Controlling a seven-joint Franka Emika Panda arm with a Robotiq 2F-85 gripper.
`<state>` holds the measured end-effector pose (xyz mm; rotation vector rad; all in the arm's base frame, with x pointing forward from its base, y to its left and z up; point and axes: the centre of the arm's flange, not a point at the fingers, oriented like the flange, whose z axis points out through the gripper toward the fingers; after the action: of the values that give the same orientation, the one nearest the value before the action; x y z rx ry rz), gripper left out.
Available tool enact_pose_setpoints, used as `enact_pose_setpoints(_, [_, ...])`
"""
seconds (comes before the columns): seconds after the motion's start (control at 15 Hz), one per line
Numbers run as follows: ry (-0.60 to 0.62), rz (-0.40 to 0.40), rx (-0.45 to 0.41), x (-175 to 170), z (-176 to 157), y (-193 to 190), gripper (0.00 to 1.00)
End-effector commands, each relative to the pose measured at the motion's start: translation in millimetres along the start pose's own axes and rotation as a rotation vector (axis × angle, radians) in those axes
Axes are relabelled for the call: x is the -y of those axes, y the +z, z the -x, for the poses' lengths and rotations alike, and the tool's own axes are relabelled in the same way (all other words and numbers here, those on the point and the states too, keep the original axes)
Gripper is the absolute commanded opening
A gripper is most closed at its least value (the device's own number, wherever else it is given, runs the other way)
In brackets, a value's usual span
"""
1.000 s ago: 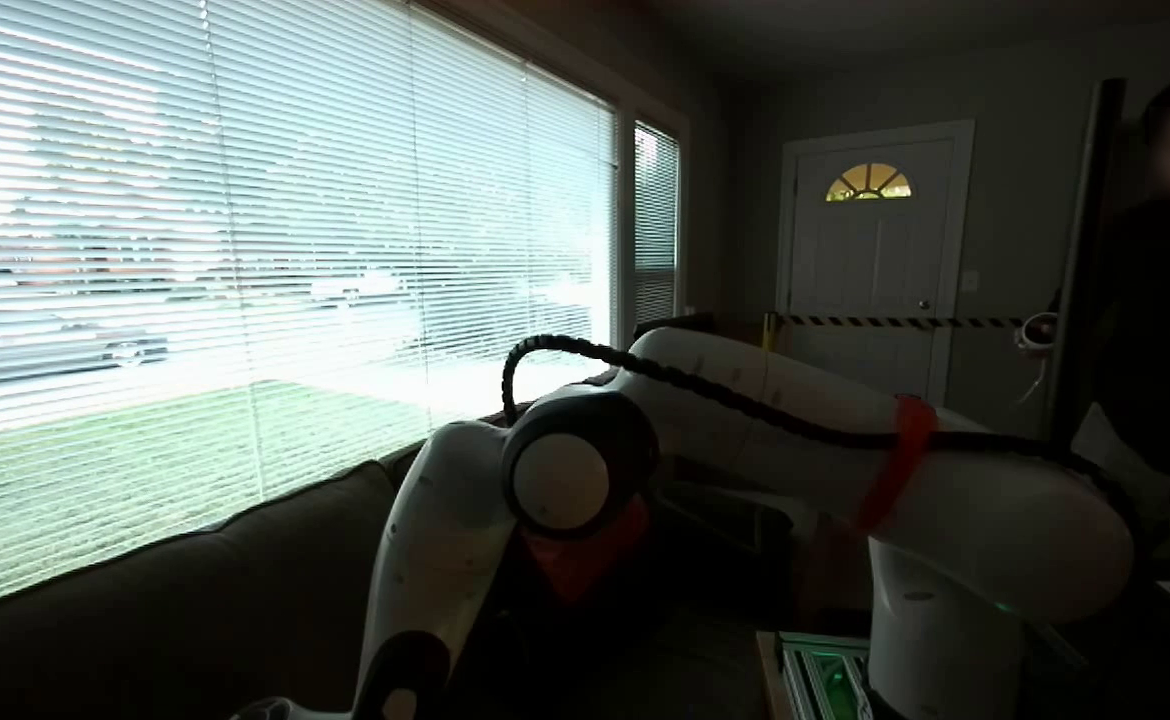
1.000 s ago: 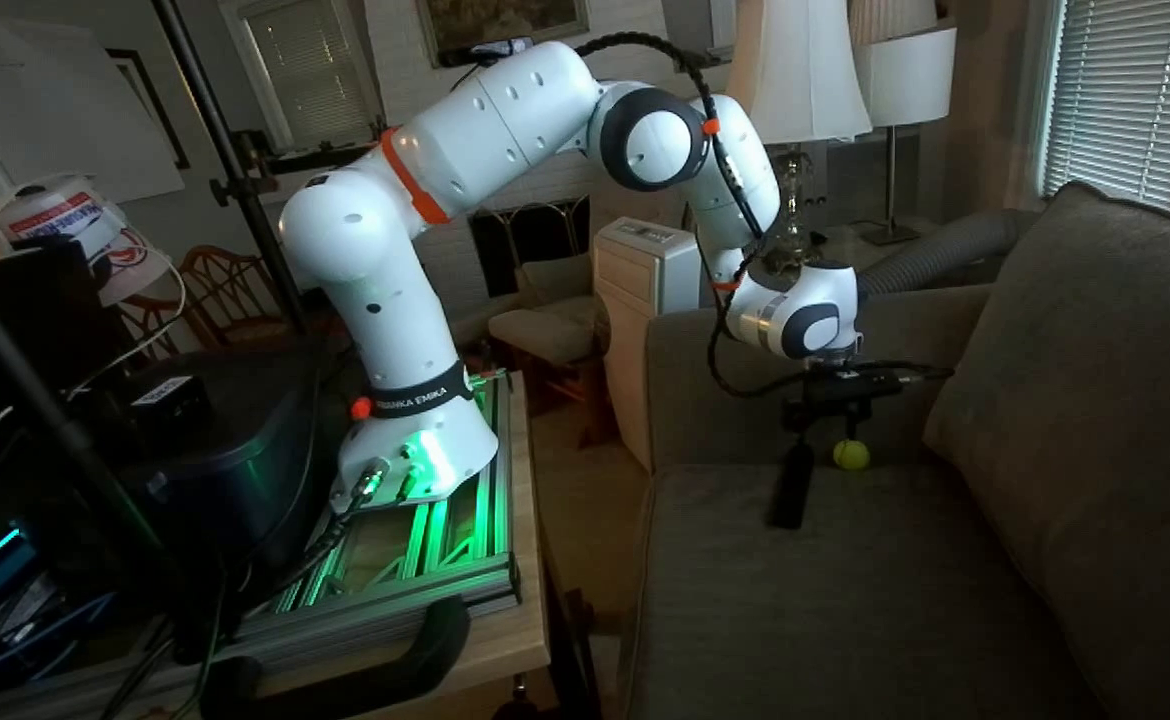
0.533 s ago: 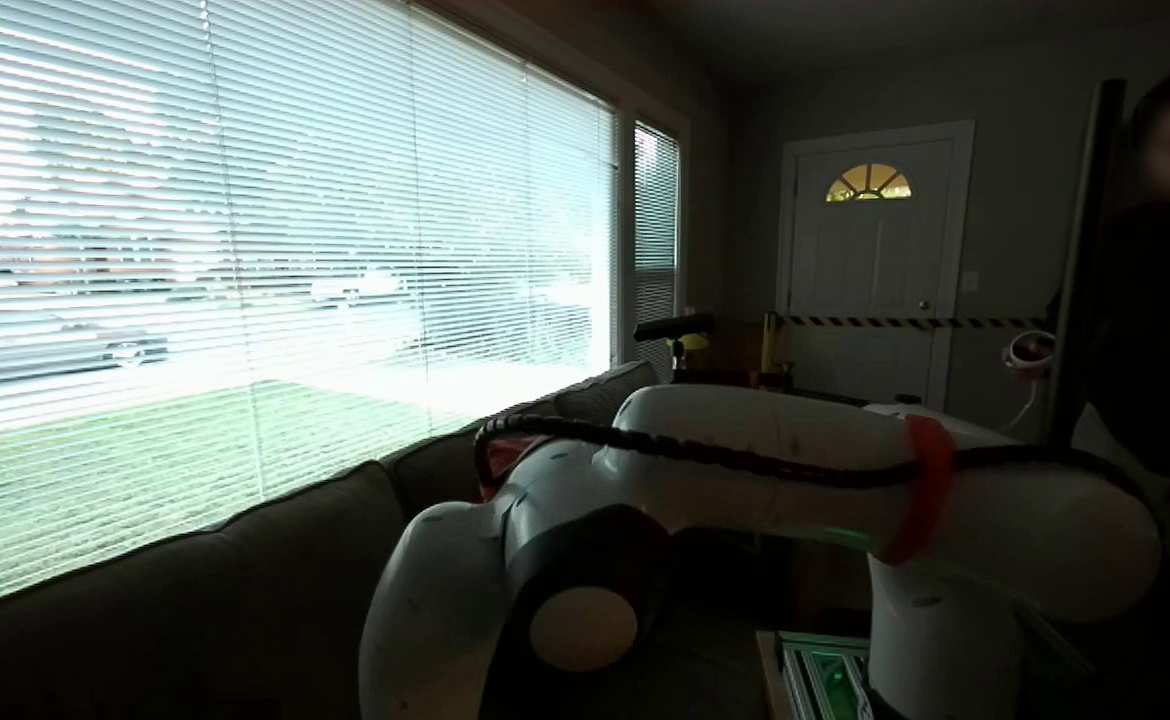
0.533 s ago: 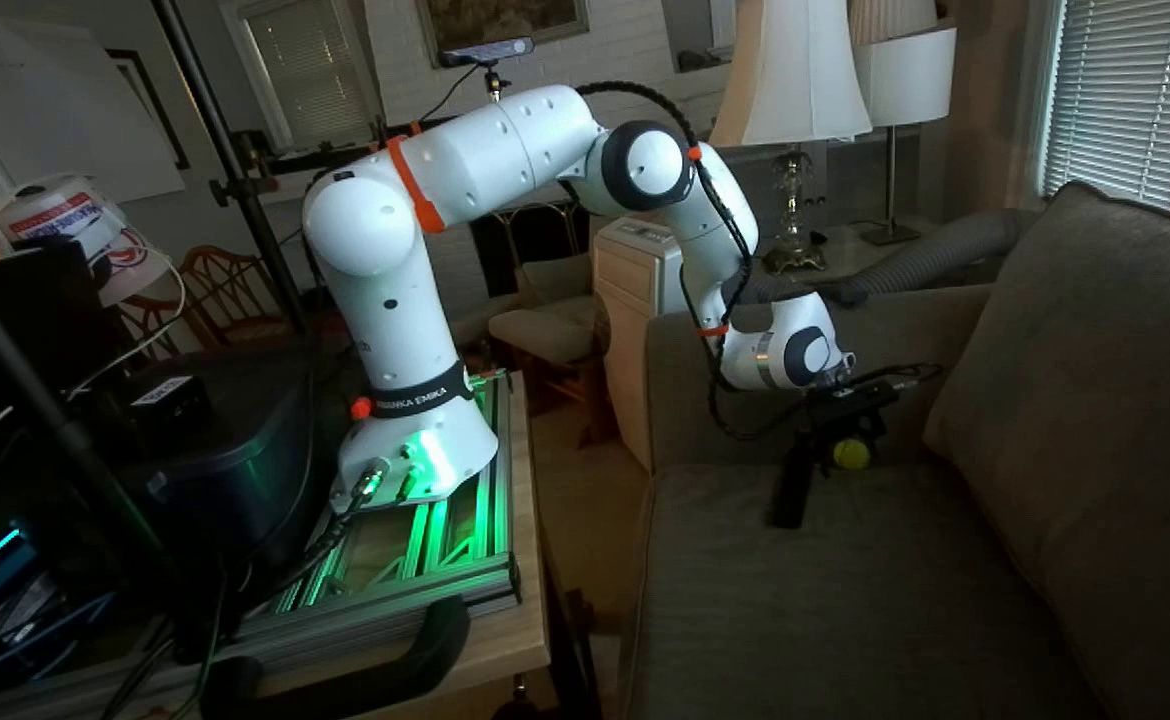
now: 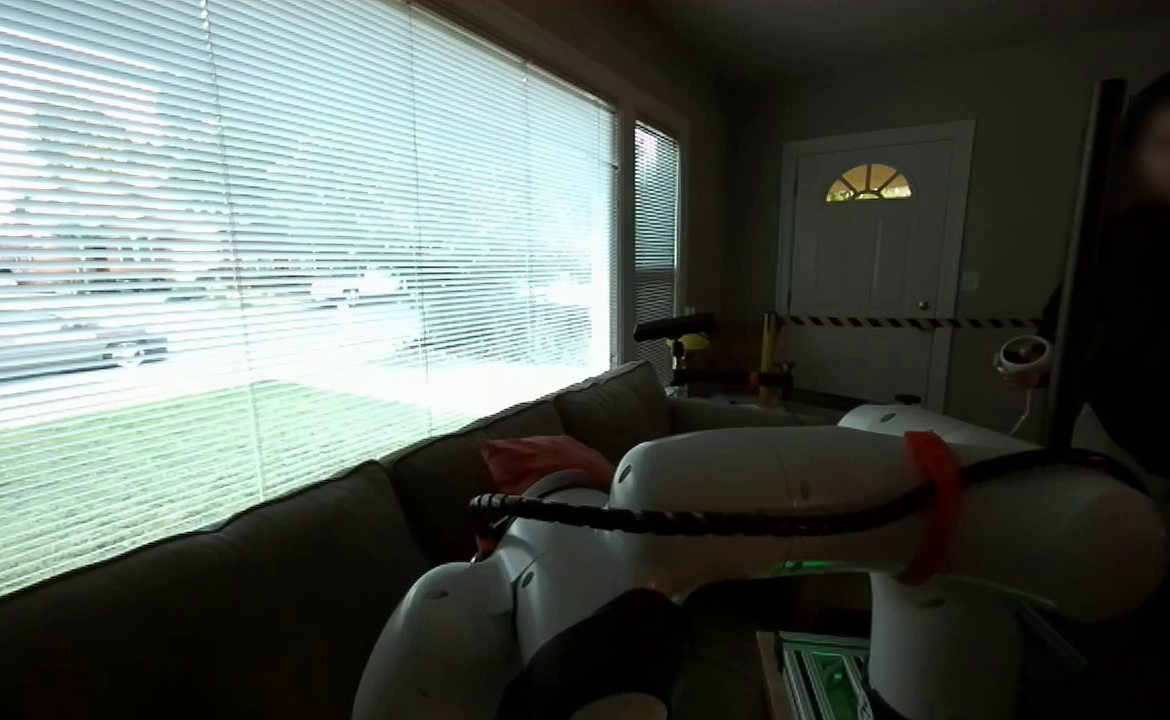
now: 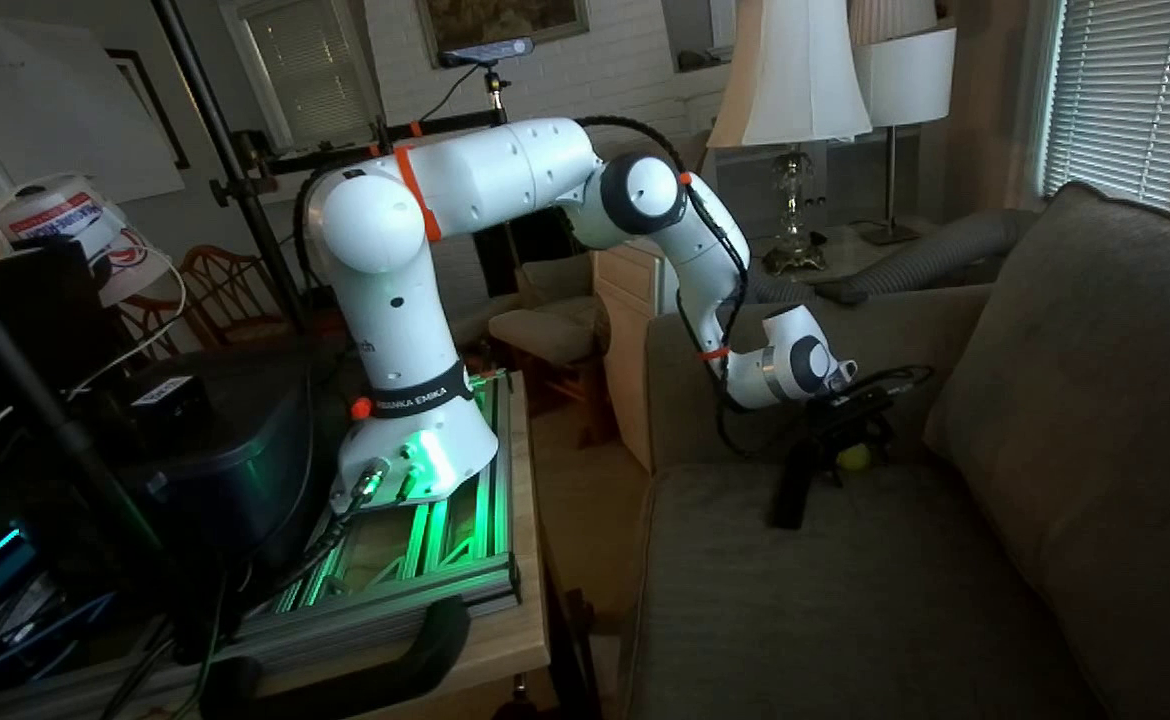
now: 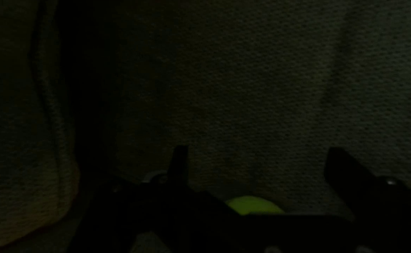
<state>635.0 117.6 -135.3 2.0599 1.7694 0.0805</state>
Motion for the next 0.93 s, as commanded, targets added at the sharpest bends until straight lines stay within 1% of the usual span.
enact_pose_setpoints(0.0, [0.050,0.062,0.009,-11,-23,36,1.00])
enact_pose_setpoints(0.27, [0.134,0.004,-0.025,-9,-36,33,1.00])
enact_pose_setpoints(0.33, [0.167,-0.028,-0.041,-7,-38,33,1.00])
enact_pose_setpoints(0.47, [0.208,-0.048,-0.059,-3,-42,34,1.00])
enact_pose_setpoints(0.87, [0.281,-0.030,-0.087,-2,-41,41,1.00])
